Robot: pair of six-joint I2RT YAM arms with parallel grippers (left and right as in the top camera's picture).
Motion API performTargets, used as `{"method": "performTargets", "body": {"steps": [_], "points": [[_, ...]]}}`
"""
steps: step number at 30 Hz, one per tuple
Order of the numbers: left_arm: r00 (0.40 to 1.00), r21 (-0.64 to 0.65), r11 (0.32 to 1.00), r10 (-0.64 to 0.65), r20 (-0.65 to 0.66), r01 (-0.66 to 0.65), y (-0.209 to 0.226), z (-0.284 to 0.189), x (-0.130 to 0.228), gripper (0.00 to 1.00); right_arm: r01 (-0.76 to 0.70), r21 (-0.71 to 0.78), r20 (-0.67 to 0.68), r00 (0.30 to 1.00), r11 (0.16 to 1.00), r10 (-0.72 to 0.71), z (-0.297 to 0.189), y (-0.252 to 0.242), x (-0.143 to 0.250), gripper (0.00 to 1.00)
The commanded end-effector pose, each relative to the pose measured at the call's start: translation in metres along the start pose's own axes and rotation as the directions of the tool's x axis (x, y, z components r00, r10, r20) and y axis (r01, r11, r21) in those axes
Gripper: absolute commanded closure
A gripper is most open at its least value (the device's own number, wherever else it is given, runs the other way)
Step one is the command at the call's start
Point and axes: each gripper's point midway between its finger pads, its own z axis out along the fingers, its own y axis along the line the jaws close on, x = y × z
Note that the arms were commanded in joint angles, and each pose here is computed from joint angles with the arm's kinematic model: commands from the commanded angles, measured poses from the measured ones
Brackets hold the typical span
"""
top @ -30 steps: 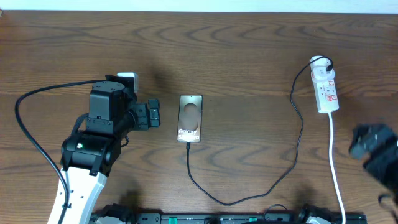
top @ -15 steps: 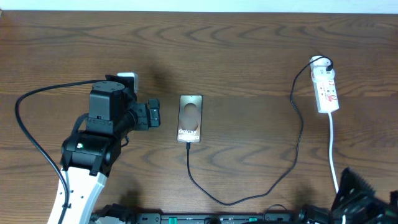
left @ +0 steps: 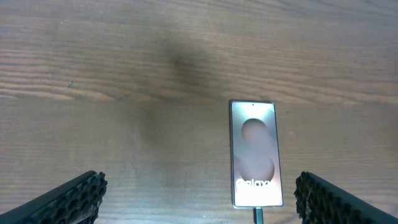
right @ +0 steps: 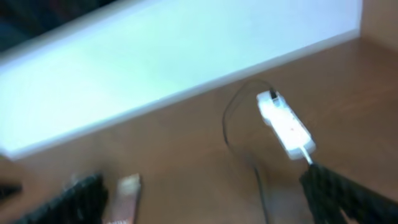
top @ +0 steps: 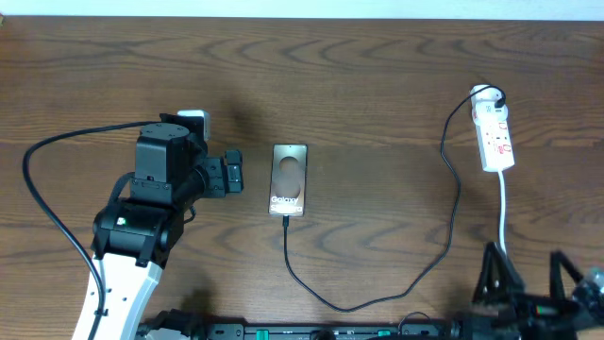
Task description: Plug charger to phone and switch on socket
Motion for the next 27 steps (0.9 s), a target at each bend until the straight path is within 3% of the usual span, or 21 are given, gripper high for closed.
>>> {"method": "performTargets", "body": {"steps": [1,7,13,20,27], "points": [[1.000,-0.012,1.000,-0.008,0.000,0.008,0.002,0.000,-0.001,0.02,-0.013,-0.051,0.040,0.999,0.999,0.015,0.027,-0.003,0.011,0.01],[1.000,-0.012,1.000,-0.008,-0.001,0.008,0.002,0.000,0.000,0.02,0.034,-0.172,0.189,0.982,0.984,-0.001,0.085,0.000,0.018,0.01],[1.000,-0.012,1.000,-0.008,0.000,0.008,0.002,0.000,-0.001,0.01,-0.025,-0.256,0.254,0.963,0.966,0.092,0.123,-0.005,0.052,0.01],[1.000,-0.012,1.000,-0.008,0.000,0.008,0.002,0.000,-0.001,0.02,-0.056,-0.233,0.322,0.937,0.971,0.131,0.132,-0.024,0.079,0.01],[1.000,-0.012,1.000,-0.008,-0.001,0.008,0.002,0.000,0.000,0.01,-0.081,-0.149,0.263,0.958,0.985,0.119,0.146,-0.044,0.107,0.01]]}}
